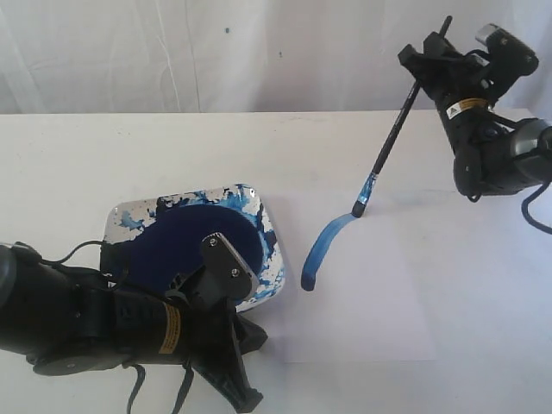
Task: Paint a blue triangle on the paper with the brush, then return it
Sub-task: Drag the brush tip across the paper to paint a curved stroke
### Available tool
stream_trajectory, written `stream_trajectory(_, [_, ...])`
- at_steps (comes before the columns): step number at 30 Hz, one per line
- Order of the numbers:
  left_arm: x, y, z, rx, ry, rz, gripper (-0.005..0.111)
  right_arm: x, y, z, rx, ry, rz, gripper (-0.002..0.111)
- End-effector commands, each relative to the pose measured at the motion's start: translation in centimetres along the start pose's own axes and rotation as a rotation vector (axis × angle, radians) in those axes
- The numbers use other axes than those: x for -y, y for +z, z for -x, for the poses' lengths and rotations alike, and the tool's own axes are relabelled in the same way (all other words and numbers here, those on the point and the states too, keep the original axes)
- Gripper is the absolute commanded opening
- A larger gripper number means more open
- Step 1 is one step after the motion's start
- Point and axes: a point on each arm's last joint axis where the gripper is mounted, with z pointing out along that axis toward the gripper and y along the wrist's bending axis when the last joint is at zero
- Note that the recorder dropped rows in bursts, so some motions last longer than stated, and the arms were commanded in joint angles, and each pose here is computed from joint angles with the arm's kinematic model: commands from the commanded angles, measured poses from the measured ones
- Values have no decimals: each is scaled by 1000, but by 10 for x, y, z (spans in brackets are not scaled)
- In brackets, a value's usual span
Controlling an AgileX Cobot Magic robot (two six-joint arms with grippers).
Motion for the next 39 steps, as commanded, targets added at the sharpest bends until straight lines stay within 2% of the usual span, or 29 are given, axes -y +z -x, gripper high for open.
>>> stream_trajectory(1, [0, 1, -3, -29, -5, 8, 0, 13, 1, 11, 41, 145, -14, 0])
stream_trajectory(4, [0, 1, -3, -29, -5, 8, 0, 13, 1, 14, 43, 203, 6, 0])
stream_trajectory(6, [0, 1, -3, -29, -5, 8, 0, 10, 2, 18, 26, 189, 38, 0])
stream_trajectory(11, [0, 1, -3, -31, -5, 9, 0, -12, 2, 28, -83, 165, 228, 0])
stream_trajectory(16, [0, 1, -3, -31, -5, 9, 0, -30, -3, 37, -260, 162, 358, 0])
stream_trajectory(21, [0, 1, -3, -31, -5, 9, 0, -48, -14, 44, -405, 82, 552, 0])
stream_trajectory(27, [0, 1, -3, -31, -5, 9, 0, -53, -21, 39, -491, 51, 626, 0])
stream_trajectory(30, [0, 1, -3, -31, -5, 9, 0, -58, -28, 34, -475, 154, 677, 0])
stream_trajectory(34, [0, 1, -3, -31, -5, 9, 0, -50, -35, 8, -471, 163, 620, 0])
stream_trajectory(39, [0, 1, -3, -31, -5, 9, 0, -43, -33, -23, -409, 307, 467, 0])
